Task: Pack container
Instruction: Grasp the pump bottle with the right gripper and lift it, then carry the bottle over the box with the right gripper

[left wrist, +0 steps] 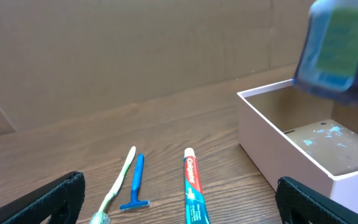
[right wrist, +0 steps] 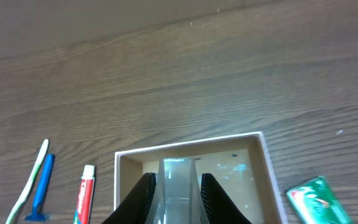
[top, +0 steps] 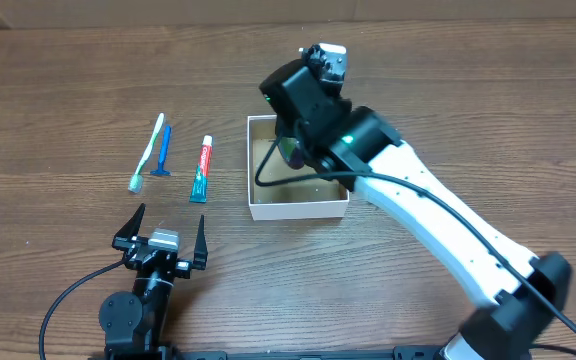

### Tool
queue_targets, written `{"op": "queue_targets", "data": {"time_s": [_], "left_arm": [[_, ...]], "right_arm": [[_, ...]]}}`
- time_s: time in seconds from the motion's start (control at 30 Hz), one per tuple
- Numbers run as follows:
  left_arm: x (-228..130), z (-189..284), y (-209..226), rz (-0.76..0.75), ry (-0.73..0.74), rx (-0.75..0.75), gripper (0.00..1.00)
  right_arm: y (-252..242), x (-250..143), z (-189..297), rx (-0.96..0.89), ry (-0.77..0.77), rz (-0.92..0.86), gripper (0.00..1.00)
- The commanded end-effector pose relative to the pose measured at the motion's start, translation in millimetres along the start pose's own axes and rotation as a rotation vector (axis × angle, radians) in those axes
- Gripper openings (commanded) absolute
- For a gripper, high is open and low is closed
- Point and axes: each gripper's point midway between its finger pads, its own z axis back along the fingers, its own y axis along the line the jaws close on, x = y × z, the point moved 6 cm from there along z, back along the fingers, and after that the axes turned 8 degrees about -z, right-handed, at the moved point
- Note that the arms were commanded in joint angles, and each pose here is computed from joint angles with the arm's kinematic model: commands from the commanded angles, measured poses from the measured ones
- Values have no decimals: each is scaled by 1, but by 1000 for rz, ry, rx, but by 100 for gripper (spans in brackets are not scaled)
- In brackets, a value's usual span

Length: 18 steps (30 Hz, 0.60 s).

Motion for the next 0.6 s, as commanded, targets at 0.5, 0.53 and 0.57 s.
{"op": "queue_targets", "data": {"time_s": [0.5, 0.53, 0.57], "left_arm": [[0, 0, 2, -15, -2, 14, 100], [0, 0, 2, -15, -2, 14, 100], [0, 0, 2, -15, -2, 14, 100]], "right_arm": [[21, -11, -48, -10, -41, -69, 9], [21, -14, -52, -14, -33, -65, 9], [21, -16, -54, -14, -29, -63, 9]]}}
